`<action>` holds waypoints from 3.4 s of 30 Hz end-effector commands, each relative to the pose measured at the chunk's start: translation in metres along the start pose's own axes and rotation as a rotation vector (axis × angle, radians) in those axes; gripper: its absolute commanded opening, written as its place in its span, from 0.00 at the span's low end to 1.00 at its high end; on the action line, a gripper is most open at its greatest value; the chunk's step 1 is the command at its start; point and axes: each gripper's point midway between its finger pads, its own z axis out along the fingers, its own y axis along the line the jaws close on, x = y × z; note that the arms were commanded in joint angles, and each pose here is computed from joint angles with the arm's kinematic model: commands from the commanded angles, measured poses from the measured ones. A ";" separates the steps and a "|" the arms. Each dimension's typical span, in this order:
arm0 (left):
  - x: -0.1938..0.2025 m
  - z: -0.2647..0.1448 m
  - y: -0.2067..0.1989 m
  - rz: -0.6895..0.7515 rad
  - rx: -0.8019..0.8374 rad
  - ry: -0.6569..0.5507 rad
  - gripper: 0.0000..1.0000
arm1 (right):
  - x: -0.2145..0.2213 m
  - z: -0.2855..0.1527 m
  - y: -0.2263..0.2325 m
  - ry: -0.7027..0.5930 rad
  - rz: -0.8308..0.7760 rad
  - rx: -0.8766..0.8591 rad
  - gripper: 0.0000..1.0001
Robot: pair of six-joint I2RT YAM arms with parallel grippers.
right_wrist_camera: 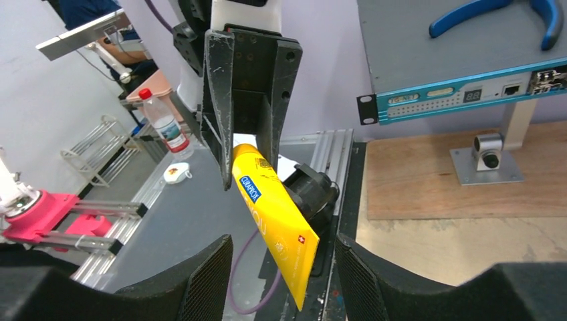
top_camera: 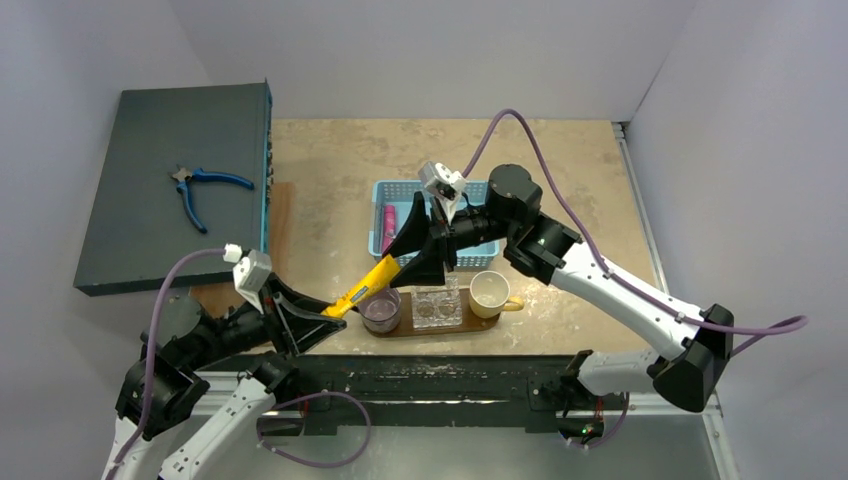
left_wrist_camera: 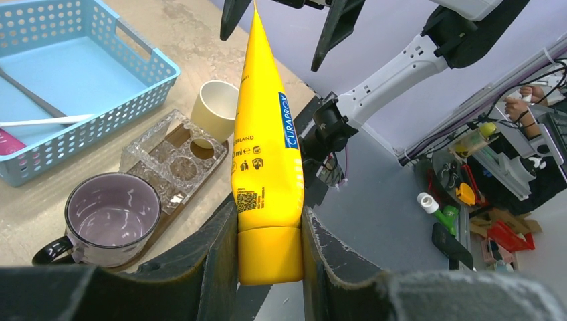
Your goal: Prepare toiletry sets of a toothbrush and toothpaste on the tray
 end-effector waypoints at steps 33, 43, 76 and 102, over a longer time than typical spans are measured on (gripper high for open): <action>-0.004 0.005 -0.006 0.045 0.060 -0.017 0.00 | -0.003 0.014 0.022 0.012 -0.002 -0.101 0.00; -0.002 0.009 0.012 0.052 -0.025 0.002 0.53 | -0.004 0.005 0.021 0.051 -0.020 -0.005 0.00; -0.043 0.010 0.016 0.254 -0.097 -0.045 1.00 | 0.044 -0.110 -0.055 0.559 0.110 1.035 0.00; -0.015 0.029 0.042 0.236 -0.107 0.022 1.00 | 0.092 -0.094 -0.067 0.815 0.156 1.028 0.00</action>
